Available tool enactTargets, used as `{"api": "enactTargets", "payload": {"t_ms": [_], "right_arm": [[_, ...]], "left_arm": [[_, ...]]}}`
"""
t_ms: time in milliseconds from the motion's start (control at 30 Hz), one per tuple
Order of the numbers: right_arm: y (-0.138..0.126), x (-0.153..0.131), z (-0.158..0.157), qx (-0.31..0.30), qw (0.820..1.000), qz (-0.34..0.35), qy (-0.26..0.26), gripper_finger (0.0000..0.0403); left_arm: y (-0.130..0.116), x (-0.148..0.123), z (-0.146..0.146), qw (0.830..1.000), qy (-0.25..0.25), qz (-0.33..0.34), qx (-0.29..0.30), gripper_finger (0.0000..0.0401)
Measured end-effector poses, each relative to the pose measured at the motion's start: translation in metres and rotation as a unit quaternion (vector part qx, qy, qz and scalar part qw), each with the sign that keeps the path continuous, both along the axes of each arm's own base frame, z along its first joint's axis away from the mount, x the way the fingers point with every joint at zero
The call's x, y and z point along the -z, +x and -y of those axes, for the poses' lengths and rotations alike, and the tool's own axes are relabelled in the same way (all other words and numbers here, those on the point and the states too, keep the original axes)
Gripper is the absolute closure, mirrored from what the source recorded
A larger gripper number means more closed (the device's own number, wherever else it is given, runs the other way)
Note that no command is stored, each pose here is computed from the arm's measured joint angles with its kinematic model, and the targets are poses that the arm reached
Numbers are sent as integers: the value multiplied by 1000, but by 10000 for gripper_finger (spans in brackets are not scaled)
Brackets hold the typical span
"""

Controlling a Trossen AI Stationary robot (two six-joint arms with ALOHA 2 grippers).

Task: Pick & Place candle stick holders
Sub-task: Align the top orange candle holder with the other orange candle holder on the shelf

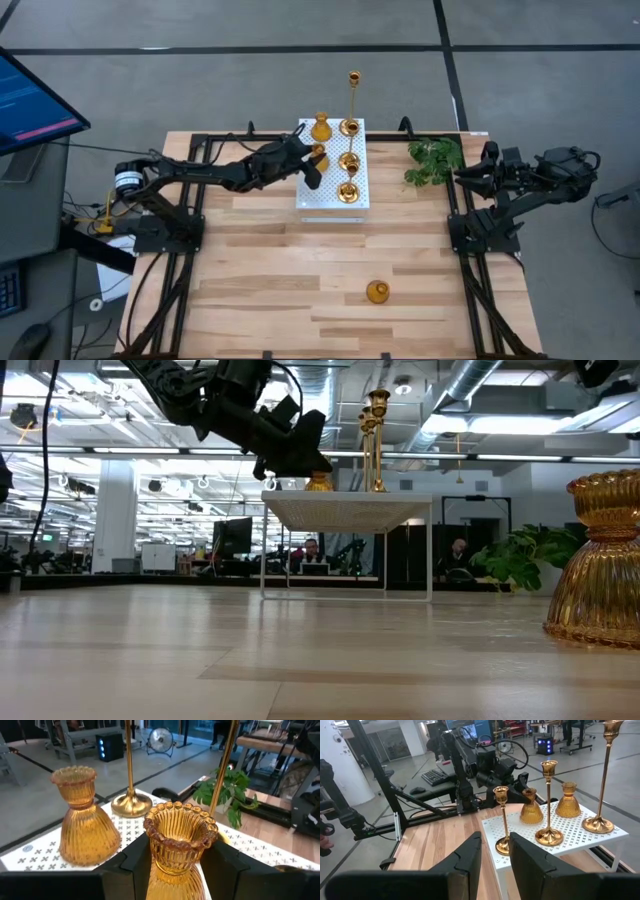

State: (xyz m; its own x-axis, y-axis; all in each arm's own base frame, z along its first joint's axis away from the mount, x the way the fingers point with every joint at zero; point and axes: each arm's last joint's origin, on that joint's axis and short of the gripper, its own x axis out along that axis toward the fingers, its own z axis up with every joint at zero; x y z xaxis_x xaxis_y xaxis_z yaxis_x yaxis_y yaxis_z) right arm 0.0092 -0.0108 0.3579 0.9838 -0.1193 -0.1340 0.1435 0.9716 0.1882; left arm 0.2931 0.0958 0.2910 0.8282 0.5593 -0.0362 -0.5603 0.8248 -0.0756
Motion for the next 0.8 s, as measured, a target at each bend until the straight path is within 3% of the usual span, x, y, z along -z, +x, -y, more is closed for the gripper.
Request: {"api": "enactTargets", "payload": {"t_ms": [500, 800], "right_arm": [[0, 0, 0, 0, 1000, 1, 1, 312], [0, 0, 0, -1, 1000, 0, 1, 312]], "left_arm": [[14, 5, -4, 1000, 0, -7, 0, 254], [13, 7, -4, 1000, -2, -14, -6, 195]]}}
